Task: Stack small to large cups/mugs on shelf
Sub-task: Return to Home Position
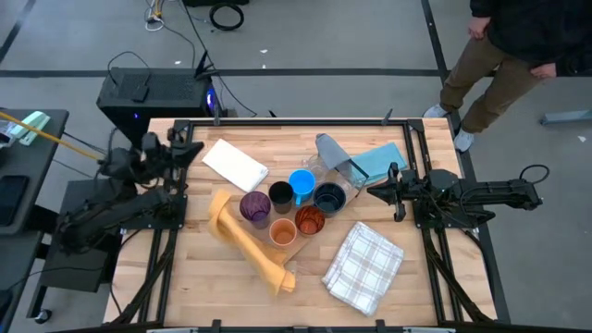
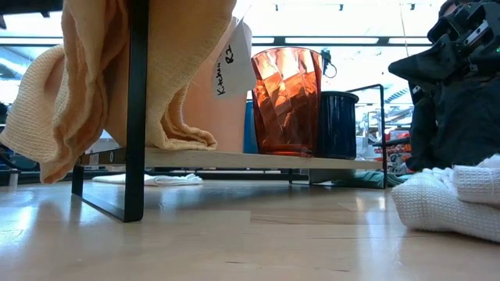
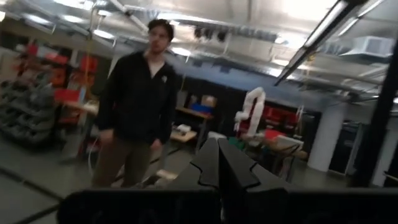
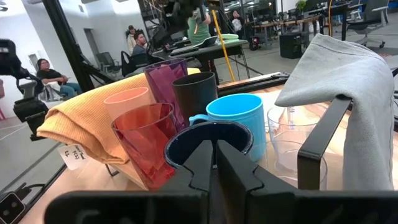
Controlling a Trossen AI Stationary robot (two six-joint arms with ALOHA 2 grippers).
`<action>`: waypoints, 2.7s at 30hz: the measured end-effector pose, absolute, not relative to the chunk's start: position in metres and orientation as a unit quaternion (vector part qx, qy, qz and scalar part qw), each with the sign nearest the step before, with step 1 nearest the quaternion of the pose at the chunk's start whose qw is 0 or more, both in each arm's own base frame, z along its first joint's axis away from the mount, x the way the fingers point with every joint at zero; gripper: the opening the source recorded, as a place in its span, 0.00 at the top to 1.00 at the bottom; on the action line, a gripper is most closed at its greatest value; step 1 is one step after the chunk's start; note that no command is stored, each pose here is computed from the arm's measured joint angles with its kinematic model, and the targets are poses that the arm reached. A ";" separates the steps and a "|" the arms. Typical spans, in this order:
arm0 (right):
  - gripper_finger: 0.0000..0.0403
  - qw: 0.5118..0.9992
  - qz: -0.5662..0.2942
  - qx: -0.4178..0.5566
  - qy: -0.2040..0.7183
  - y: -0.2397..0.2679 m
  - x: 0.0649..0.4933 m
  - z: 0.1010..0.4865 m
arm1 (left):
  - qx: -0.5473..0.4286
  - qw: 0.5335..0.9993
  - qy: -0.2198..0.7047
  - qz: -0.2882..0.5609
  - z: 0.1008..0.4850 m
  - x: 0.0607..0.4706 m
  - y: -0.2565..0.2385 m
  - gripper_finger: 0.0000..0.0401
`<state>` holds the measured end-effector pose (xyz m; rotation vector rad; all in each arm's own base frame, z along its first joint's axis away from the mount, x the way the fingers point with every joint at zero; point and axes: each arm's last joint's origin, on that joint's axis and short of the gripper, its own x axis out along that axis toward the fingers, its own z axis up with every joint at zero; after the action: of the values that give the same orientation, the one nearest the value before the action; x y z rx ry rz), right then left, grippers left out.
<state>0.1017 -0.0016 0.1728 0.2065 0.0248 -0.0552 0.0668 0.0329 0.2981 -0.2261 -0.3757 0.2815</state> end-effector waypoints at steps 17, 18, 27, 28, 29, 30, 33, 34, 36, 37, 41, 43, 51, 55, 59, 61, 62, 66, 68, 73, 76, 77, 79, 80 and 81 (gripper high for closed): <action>0.93 0.994 -0.028 0.103 0.012 -0.002 0.102 0.173 | -0.102 0.970 -0.186 0.118 0.232 0.095 0.026 1.00; 0.93 0.994 -0.028 0.103 0.012 -0.002 0.102 0.173 | -0.103 0.971 -0.185 0.112 0.229 0.096 0.025 1.00; 0.93 0.994 -0.028 0.103 0.012 -0.002 0.102 0.173 | -0.078 0.982 -0.149 0.085 0.220 0.100 0.016 1.00; 0.93 0.994 -0.027 0.103 0.012 -0.002 0.102 0.173 | -0.077 0.984 -0.137 0.082 0.217 0.101 0.015 1.00; 0.93 0.994 -0.028 0.103 0.012 -0.002 0.102 0.173 | -0.076 0.986 -0.126 0.079 0.215 0.102 0.014 1.00; 0.93 0.994 -0.028 0.103 0.013 -0.002 0.102 0.173 | -0.073 0.987 -0.117 0.076 0.214 0.102 0.013 1.00; 0.93 0.994 -0.028 0.103 0.012 -0.002 0.102 0.173 | -0.073 0.990 -0.099 0.073 0.211 0.103 0.012 1.00; 0.93 0.994 -0.028 0.103 0.013 -0.002 0.102 0.173 | -0.072 0.990 -0.097 0.074 0.210 0.103 0.012 1.00; 0.93 0.994 -0.028 0.103 0.012 -0.002 0.102 0.173 | -0.071 0.990 -0.093 0.074 0.209 0.103 0.012 1.00; 0.93 0.994 -0.028 0.103 0.013 -0.002 0.102 0.173 | -0.072 0.991 -0.087 0.075 0.208 0.103 0.012 1.00; 0.93 0.994 -0.028 0.103 0.012 -0.002 0.102 0.173 | -0.077 0.991 -0.079 0.075 0.207 0.104 0.012 1.00; 0.93 0.994 -0.028 0.103 0.012 -0.002 0.102 0.173 | -0.077 0.991 -0.080 0.075 0.207 0.104 0.012 1.00; 0.93 0.994 -0.028 0.103 0.013 -0.002 0.102 0.173 | -0.069 0.981 -0.167 0.074 0.209 0.102 0.012 1.00; 0.93 0.994 -0.028 0.103 0.013 -0.002 0.102 0.173 | -0.064 0.980 -0.172 0.081 0.201 0.102 0.012 1.00; 0.93 0.994 -0.028 0.103 0.013 -0.002 0.102 0.173 | -0.047 0.980 -0.173 0.083 0.202 0.102 0.012 1.00; 0.93 0.994 -0.027 0.103 0.013 -0.002 0.102 0.173 | -0.054 0.982 -0.164 0.073 0.199 0.103 0.011 1.00; 0.93 0.994 -0.028 0.103 0.013 -0.002 0.102 0.173 | -0.060 0.984 -0.152 0.068 0.196 0.104 0.011 1.00; 0.93 0.994 -0.027 0.103 0.013 -0.002 0.102 0.173 | -0.066 0.990 -0.116 0.037 0.190 0.106 0.005 1.00; 0.93 0.994 -0.028 0.103 0.013 -0.002 0.102 0.173 | -0.066 0.992 -0.102 0.021 0.188 0.107 0.002 1.00; 0.93 0.994 -0.028 0.103 0.013 -0.002 0.102 0.173 | -0.060 0.996 -0.073 0.003 0.182 0.108 -0.002 1.00; 0.93 0.994 -0.028 0.103 0.013 -0.002 0.102 0.173 | -0.029 0.998 -0.055 0.001 0.179 0.108 -0.003 1.00; 0.93 0.994 -0.028 0.103 0.013 -0.002 0.102 0.173 | -0.017 0.998 -0.053 0.000 0.179 0.108 -0.004 1.00; 0.93 0.994 -0.028 0.103 0.013 -0.002 0.102 0.173 | 0.005 0.999 -0.050 0.001 0.178 0.108 -0.004 1.00; 0.93 0.994 -0.028 0.103 0.013 -0.002 0.102 0.173 | 0.013 0.999 -0.049 0.002 0.178 0.108 -0.004 1.00; 0.93 0.994 -0.028 0.103 0.013 -0.002 0.102 0.173 | 0.018 0.999 -0.049 0.004 0.178 0.108 -0.004 1.00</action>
<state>0.1018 -0.0016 0.1726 0.2065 0.0259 -0.0553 0.1083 -0.0038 0.1777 0.0358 -0.0977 0.0075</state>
